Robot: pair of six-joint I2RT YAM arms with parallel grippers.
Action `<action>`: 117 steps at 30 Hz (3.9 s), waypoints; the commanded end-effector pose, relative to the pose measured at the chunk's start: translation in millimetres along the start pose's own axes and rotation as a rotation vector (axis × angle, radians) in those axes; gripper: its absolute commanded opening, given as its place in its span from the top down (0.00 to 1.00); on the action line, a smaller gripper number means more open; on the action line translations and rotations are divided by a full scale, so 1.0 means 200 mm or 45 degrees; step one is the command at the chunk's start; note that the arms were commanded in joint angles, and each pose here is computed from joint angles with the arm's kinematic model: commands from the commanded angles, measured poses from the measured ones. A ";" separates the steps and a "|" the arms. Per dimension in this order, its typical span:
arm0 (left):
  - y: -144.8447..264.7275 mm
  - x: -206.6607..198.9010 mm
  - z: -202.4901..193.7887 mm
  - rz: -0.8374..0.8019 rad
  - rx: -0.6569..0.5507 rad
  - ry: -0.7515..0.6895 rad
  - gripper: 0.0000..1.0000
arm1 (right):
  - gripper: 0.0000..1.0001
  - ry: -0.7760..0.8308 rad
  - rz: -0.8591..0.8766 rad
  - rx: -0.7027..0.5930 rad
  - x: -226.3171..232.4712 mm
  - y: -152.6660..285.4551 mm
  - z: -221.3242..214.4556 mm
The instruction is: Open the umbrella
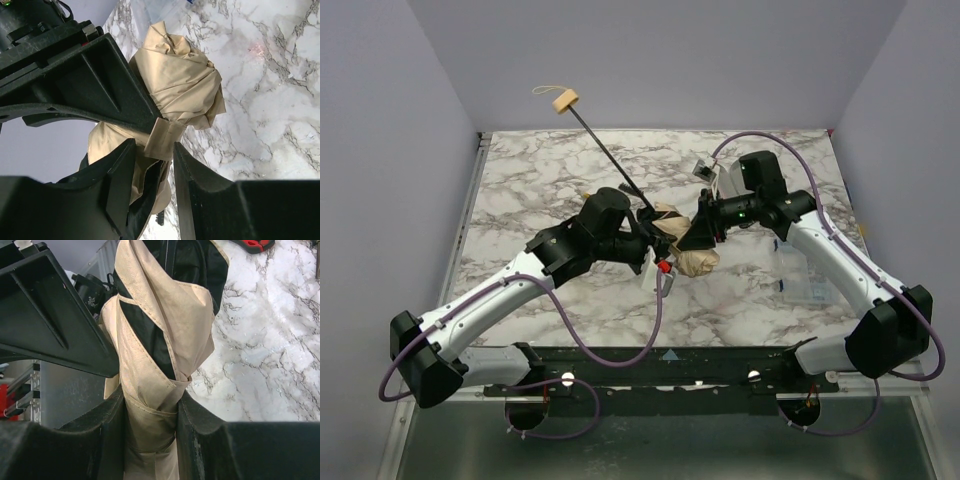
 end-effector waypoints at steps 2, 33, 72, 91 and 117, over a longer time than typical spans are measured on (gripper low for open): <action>-0.02 0.00 0.00 -0.005 0.034 -0.010 0.63 | 1.00 0.122 0.053 -0.047 0.09 0.02 0.07; -0.02 -0.25 -0.08 -0.136 0.105 -0.069 1.00 | 1.00 0.070 0.041 -0.120 0.08 0.03 0.11; 0.54 0.44 0.02 0.770 -0.474 1.792 0.39 | 1.00 0.210 -0.041 -0.422 0.09 0.13 0.36; 0.40 0.65 -0.13 0.695 -0.802 2.054 0.45 | 1.00 0.299 0.020 -0.336 0.14 0.11 0.34; 0.39 0.51 0.07 0.504 -0.307 1.078 1.00 | 0.07 0.374 -0.312 -0.383 0.16 0.26 0.46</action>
Point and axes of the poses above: each gripper's point midway between its finger pads, its own y axis back along the fingers, its own x axis along the line the jaws close on, z = x × y, the point moved 10 cm from there along y, back along the fingers, and after that the axes turned 1 degree about -y, right-handed, at the moved point
